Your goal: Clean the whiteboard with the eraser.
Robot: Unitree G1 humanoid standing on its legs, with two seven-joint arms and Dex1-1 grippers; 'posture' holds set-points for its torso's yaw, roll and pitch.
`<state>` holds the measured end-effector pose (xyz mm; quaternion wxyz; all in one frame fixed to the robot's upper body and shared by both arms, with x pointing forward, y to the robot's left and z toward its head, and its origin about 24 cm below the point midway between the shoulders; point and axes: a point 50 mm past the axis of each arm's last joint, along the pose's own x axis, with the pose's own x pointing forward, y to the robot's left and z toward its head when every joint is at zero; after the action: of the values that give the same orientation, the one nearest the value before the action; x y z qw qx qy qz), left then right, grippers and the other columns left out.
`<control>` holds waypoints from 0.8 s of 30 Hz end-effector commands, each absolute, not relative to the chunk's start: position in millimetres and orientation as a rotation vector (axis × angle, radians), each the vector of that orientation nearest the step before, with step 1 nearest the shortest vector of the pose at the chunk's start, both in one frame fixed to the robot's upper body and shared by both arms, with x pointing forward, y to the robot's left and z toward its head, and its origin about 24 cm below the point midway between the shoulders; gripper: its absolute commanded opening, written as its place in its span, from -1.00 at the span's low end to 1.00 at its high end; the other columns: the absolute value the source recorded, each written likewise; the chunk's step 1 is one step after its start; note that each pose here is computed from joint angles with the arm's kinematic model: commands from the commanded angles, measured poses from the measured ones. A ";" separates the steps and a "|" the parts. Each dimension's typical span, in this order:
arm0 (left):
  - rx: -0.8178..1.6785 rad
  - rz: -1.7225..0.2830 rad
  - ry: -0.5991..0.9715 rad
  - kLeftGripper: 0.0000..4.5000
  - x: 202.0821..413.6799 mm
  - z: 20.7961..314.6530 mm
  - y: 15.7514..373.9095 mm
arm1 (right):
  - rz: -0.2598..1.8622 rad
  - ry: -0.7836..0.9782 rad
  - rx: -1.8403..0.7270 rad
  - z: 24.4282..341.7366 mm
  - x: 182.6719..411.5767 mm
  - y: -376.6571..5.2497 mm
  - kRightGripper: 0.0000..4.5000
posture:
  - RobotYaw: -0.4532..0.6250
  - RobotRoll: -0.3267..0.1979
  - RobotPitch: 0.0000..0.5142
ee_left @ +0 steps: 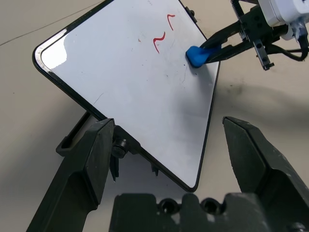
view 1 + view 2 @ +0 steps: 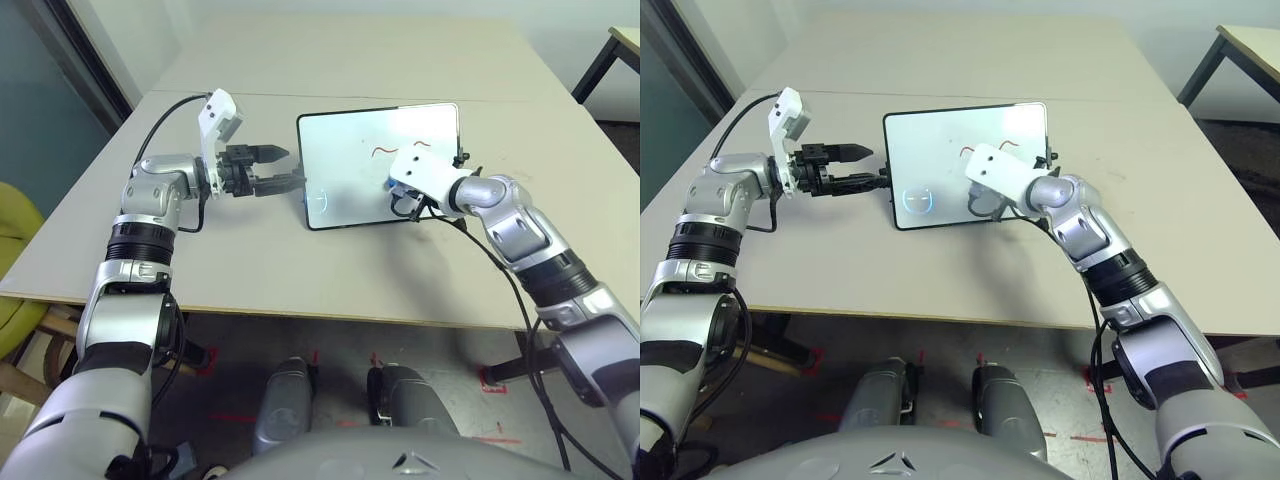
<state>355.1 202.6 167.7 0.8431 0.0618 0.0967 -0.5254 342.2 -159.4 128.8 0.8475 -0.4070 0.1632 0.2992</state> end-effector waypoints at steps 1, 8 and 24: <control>0.128 -1.111 0.195 1.00 354.8 168.6 203.0 | 0.591 0.413 -0.842 120.9 340.7 -174.7 -0.88 | 0.07 0.25 -0.73; 0.129 -1.109 0.195 1.00 354.9 169.0 204.0 | 0.570 0.425 -0.841 120.4 340.4 -181.6 -0.88 | 0.07 0.25 -0.73; 0.135 -1.104 0.195 1.00 355.0 170.4 205.1 | 0.655 0.349 -0.824 125.6 344.5 -142.5 -0.88 | 0.09 0.25 -0.73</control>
<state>355.1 203.5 168.0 0.8436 0.0627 0.0969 -0.5244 343.9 -149.3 128.7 0.8547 -0.3893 0.1599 0.3040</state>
